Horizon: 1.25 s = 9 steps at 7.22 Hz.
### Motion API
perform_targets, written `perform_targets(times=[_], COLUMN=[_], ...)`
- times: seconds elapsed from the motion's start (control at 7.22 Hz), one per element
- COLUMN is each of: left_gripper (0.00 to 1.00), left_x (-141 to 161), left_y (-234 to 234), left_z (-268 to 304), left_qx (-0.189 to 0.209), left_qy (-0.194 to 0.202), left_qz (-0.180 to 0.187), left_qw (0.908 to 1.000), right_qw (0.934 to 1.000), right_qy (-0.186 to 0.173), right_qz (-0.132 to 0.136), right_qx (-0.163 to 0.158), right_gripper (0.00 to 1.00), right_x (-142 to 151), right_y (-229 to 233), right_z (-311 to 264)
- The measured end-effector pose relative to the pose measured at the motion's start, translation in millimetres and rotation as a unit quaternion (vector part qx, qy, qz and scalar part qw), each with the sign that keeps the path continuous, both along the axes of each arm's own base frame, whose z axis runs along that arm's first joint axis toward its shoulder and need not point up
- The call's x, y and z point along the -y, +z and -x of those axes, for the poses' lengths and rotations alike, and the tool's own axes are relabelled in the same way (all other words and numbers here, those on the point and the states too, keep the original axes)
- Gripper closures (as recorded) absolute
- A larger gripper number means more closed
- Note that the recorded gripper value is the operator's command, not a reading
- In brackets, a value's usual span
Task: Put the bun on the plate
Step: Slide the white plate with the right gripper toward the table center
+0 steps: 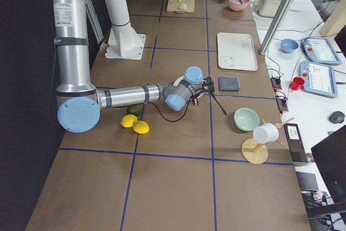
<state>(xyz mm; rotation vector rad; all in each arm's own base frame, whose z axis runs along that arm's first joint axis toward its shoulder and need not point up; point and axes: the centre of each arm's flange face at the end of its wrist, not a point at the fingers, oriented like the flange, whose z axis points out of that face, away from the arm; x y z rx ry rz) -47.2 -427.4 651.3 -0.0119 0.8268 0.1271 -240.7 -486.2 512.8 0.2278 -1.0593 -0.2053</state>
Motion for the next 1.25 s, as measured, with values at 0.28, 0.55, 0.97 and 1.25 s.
perform_targets(times=[0.28, 0.55, 0.97, 1.25], left_gripper=[0.0, 0.0, 0.0, 0.0], left_x=[0.0, -1.2, -2.2, -2.3], left_y=[-0.3, 0.6, 1.2, 1.2], left_z=[0.0, 0.0, 0.0, -0.1], left_qx=[0.0, 0.0, -0.001, -0.001], left_qy=[0.0, 0.0, 0.0, 0.0], left_qz=[0.0, 0.001, 0.002, 0.002], left_qw=[1.0, 1.0, 1.0, 1.0], right_qw=[0.9985, 0.9954, 0.994, 0.9931], right_qy=[-0.009, 0.004, 0.047, 0.055], right_qz=[0.024, 0.064, 0.094, 0.103], right_qx=[0.048, 0.072, 0.028, 0.015], right_gripper=[0.95, 0.92, 0.92, 0.74], right_x=[5.1, -15.3, -50.8, -61.7], right_y=[-86.5, -167.5, -228.8, -229.1], right_z=[85.4, 188.3, 284.6, 300.9])
